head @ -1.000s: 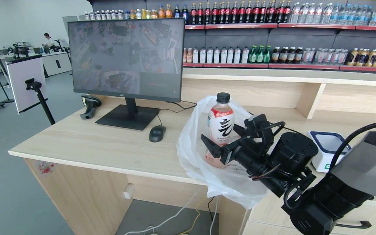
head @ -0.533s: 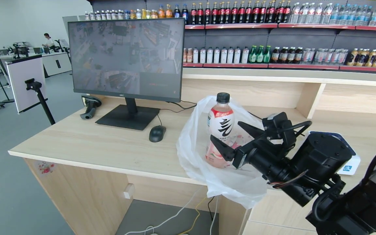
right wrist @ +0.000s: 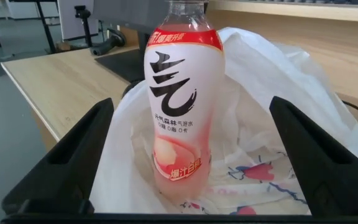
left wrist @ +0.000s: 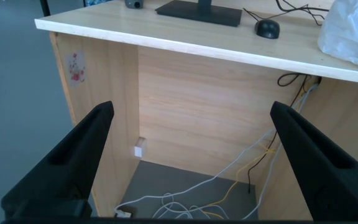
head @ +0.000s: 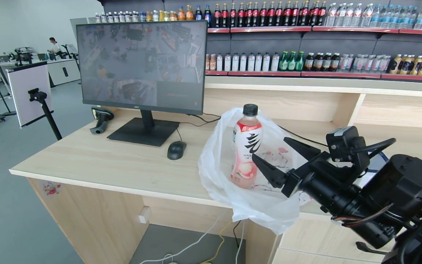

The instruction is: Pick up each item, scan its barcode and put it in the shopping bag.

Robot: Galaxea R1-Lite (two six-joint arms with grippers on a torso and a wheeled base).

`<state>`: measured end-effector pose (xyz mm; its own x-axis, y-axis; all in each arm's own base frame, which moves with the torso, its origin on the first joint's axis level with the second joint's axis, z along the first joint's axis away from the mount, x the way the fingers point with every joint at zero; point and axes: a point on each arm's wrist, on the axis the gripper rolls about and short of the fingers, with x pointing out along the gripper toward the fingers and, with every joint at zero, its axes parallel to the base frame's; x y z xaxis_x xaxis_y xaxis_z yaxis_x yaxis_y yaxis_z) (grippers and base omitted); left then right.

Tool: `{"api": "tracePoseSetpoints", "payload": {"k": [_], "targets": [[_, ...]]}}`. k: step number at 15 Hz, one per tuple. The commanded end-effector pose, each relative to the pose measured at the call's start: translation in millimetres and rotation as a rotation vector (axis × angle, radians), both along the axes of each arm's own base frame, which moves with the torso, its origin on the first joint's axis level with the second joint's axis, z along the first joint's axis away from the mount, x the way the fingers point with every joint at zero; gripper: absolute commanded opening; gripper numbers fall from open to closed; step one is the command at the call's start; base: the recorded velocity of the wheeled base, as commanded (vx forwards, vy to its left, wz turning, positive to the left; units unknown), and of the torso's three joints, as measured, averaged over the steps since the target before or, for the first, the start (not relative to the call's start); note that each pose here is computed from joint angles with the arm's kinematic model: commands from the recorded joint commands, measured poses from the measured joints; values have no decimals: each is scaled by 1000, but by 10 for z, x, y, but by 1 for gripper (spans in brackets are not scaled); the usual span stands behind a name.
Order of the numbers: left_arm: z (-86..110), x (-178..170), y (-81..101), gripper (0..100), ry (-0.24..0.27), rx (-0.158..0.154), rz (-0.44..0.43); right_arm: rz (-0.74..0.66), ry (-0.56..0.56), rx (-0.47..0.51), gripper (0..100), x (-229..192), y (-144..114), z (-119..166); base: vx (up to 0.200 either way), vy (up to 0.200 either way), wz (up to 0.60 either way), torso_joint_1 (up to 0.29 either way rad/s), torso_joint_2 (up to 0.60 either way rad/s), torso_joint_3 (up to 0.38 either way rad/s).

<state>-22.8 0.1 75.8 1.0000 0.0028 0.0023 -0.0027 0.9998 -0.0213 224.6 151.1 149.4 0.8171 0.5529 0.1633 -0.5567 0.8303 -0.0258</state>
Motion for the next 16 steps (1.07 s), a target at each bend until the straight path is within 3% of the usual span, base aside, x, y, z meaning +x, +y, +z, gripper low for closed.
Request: {"api": "tracePoseSetpoints", "payload": {"k": [1,5,16], "targets": [[1,1,0,100,1,0,0,1,2,6,100,-121,-82,31,-200,0,0,2,7,2],[1,1,0,100,1,0,0,-32,-1,29,100,-115,-193,75,-50,0,0,1,2,1],[1,1,0,100,1,0,0,-56,-7,36,100,-145,-282,102,0,0,-545,6,3,4]]}}
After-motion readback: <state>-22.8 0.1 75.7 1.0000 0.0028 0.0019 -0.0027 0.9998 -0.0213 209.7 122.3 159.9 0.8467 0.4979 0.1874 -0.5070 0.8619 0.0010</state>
